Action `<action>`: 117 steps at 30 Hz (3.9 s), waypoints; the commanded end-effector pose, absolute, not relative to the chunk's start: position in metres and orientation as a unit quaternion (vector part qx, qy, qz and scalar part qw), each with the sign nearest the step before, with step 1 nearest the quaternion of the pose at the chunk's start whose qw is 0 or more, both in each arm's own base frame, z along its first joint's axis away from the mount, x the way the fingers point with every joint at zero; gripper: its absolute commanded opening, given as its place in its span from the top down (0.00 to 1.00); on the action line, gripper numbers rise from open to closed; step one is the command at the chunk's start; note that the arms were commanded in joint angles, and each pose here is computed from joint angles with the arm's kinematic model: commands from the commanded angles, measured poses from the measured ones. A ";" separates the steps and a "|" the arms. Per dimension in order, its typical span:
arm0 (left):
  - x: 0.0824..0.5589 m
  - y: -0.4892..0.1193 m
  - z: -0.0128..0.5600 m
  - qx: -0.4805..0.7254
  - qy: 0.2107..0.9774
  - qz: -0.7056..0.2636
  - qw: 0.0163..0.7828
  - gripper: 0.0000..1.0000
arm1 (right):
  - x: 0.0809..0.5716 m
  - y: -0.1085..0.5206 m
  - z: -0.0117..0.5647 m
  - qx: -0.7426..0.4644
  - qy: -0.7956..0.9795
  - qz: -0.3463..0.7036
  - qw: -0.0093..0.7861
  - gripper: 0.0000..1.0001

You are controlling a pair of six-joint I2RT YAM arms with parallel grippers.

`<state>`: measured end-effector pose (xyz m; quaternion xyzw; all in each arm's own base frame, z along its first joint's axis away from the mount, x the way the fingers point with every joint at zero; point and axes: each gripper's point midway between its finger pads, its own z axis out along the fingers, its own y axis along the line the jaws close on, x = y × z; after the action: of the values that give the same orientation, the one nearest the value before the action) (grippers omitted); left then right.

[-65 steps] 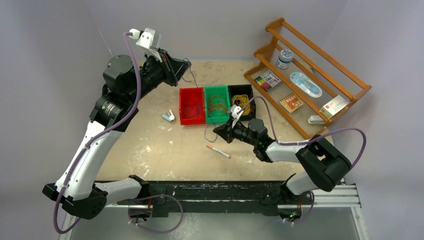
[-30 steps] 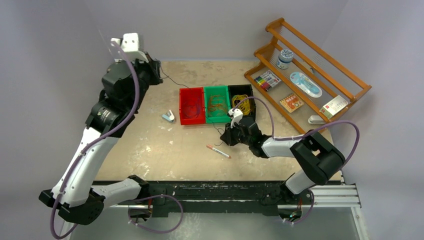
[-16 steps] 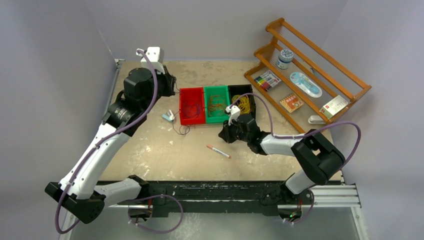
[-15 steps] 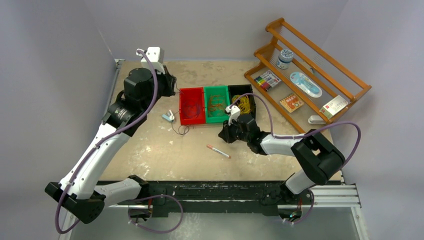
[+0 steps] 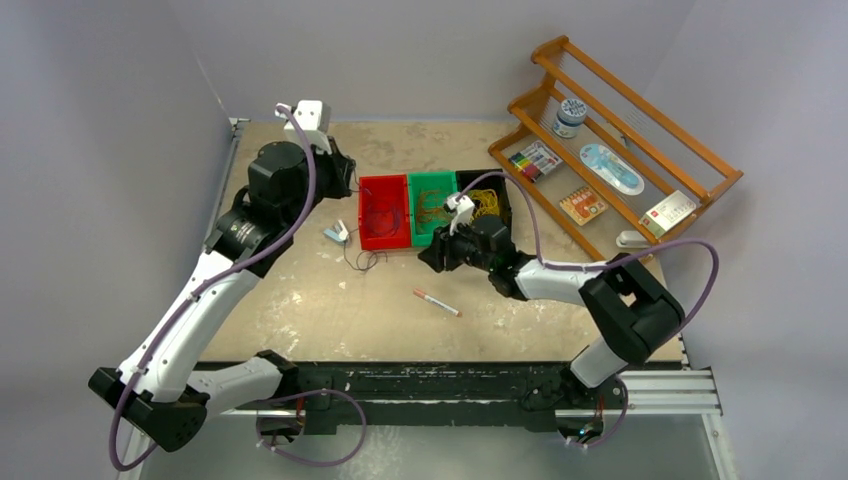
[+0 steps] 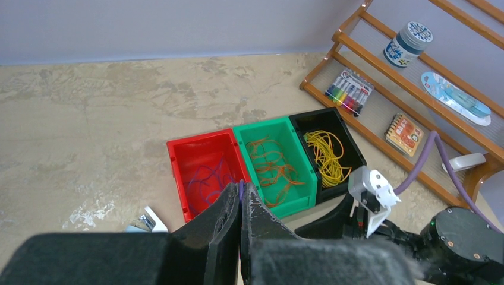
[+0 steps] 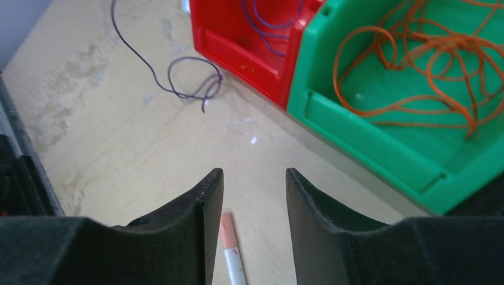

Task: Untangle the cables

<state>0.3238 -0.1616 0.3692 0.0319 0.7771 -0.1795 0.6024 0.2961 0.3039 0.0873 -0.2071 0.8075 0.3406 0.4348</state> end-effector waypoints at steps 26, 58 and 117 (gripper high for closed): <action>0.314 -0.167 0.374 0.039 0.766 -0.207 0.607 1.00 | 0.326 0.400 0.092 -0.119 0.814 0.411 0.393 0.43; 0.310 -0.160 0.372 0.034 0.768 -0.196 0.608 1.00 | 0.327 0.427 0.067 -0.140 0.821 0.422 0.359 0.84; 0.319 -0.025 0.390 -0.131 0.760 0.124 0.624 1.00 | 0.355 0.149 0.196 -0.052 0.754 0.228 0.613 1.00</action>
<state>0.2823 0.0227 0.4192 -0.1898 0.7219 0.2233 0.6268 0.3581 0.1271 0.1405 0.0210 0.8140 0.1726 0.5542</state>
